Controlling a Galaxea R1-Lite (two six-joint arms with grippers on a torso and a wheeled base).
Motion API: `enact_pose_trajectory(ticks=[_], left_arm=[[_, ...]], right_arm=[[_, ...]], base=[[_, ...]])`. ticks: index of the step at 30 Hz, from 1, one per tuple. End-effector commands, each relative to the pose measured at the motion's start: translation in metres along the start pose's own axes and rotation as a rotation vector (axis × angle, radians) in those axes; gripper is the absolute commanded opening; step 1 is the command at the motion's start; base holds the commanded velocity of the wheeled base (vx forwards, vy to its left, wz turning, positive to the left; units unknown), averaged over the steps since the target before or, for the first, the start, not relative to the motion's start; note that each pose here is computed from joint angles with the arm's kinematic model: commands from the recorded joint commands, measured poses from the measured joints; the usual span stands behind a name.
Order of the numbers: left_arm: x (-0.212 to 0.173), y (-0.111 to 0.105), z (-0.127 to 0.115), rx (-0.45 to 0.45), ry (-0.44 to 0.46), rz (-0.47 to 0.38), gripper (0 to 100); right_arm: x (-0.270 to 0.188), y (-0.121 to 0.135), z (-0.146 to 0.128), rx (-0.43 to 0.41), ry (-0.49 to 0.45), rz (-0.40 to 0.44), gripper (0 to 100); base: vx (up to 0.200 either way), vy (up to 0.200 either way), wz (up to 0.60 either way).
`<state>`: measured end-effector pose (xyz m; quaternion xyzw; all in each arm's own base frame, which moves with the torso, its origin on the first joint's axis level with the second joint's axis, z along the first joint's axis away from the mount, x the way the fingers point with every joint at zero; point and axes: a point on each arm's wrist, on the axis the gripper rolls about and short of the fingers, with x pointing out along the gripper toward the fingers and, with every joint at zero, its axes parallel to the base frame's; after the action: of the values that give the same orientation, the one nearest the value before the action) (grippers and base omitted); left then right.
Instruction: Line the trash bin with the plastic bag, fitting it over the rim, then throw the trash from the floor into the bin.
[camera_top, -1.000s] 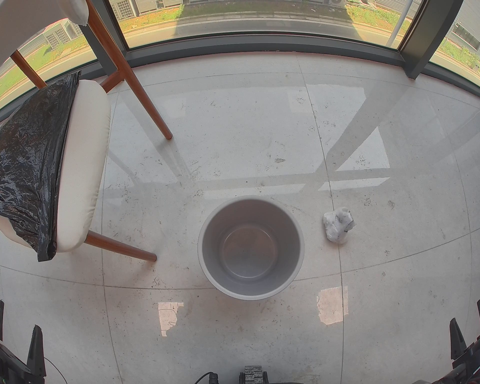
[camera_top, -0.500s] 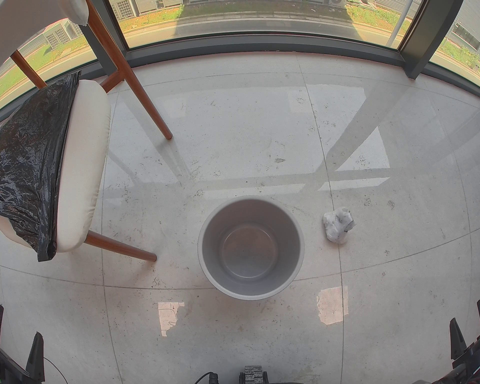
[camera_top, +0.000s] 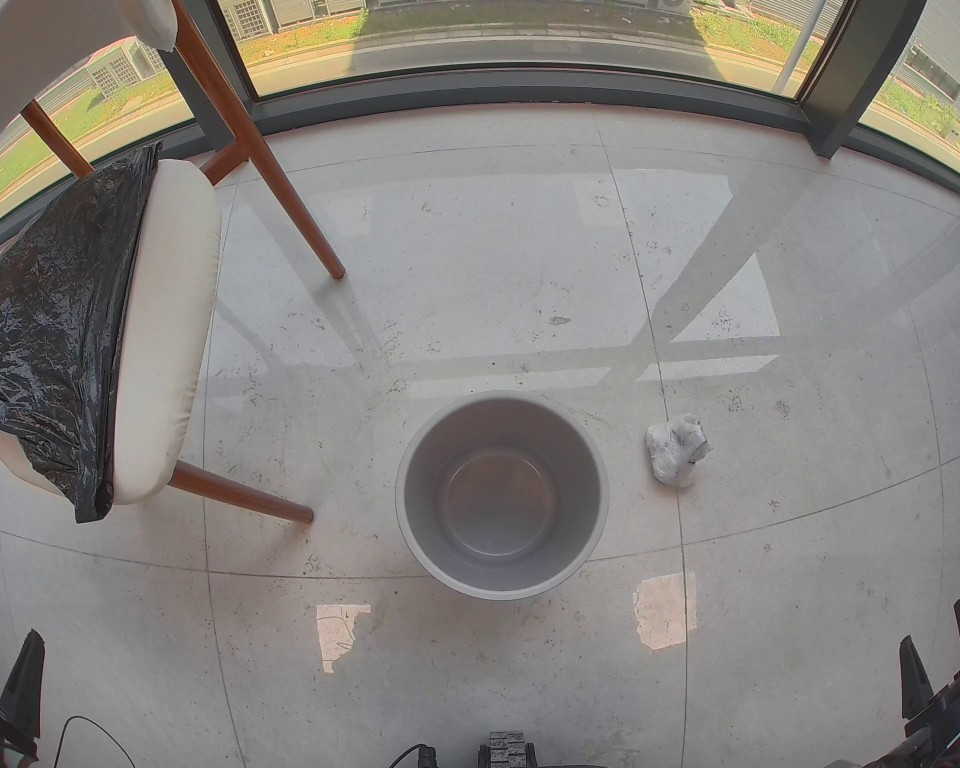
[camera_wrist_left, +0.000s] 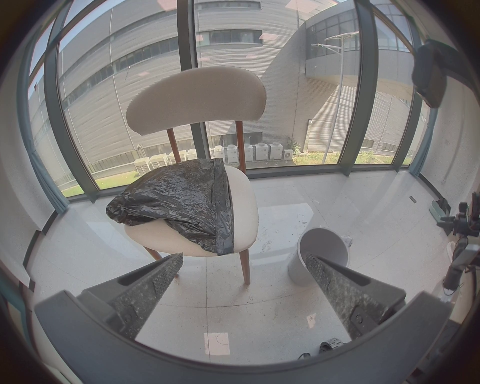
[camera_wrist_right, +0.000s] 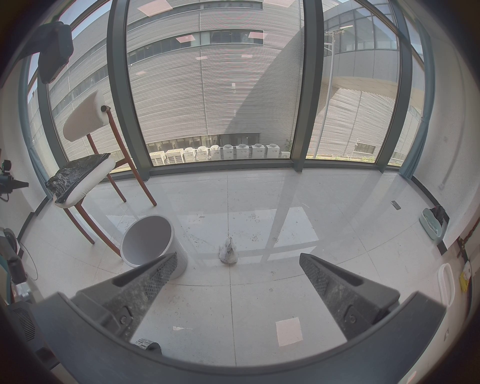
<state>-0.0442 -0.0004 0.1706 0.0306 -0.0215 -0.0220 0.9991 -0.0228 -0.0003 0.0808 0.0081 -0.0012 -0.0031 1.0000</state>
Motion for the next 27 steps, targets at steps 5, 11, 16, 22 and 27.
enact_pose_trajectory(ticks=[5,11,16,22,27], left_arm=[[0.049,0.004,0.039,-0.076,0.179,-0.025,100],[0.093,0.006,0.05,-0.073,0.218,-0.016,100],[0.135,0.009,0.059,-0.073,0.173,-0.004,100],[0.166,0.011,0.063,-0.073,0.156,0.015,100],[0.199,0.013,0.077,-0.086,0.154,0.028,100]], right_arm=[[0.0,0.0,-0.005,0.001,0.001,-0.002,100],[0.0,0.0,-0.005,-0.001,0.001,-0.003,100],[0.0,0.0,-0.005,0.001,0.001,-0.003,100],[0.0,0.0,-0.005,-0.001,0.001,-0.003,100],[0.0,0.0,-0.005,-0.001,0.001,-0.003,100]], base=[[0.0,0.0,0.0],[0.0,0.0,0.0],[0.0,0.0,0.0],[0.0,0.0,0.0],[0.0,0.0,0.0]])
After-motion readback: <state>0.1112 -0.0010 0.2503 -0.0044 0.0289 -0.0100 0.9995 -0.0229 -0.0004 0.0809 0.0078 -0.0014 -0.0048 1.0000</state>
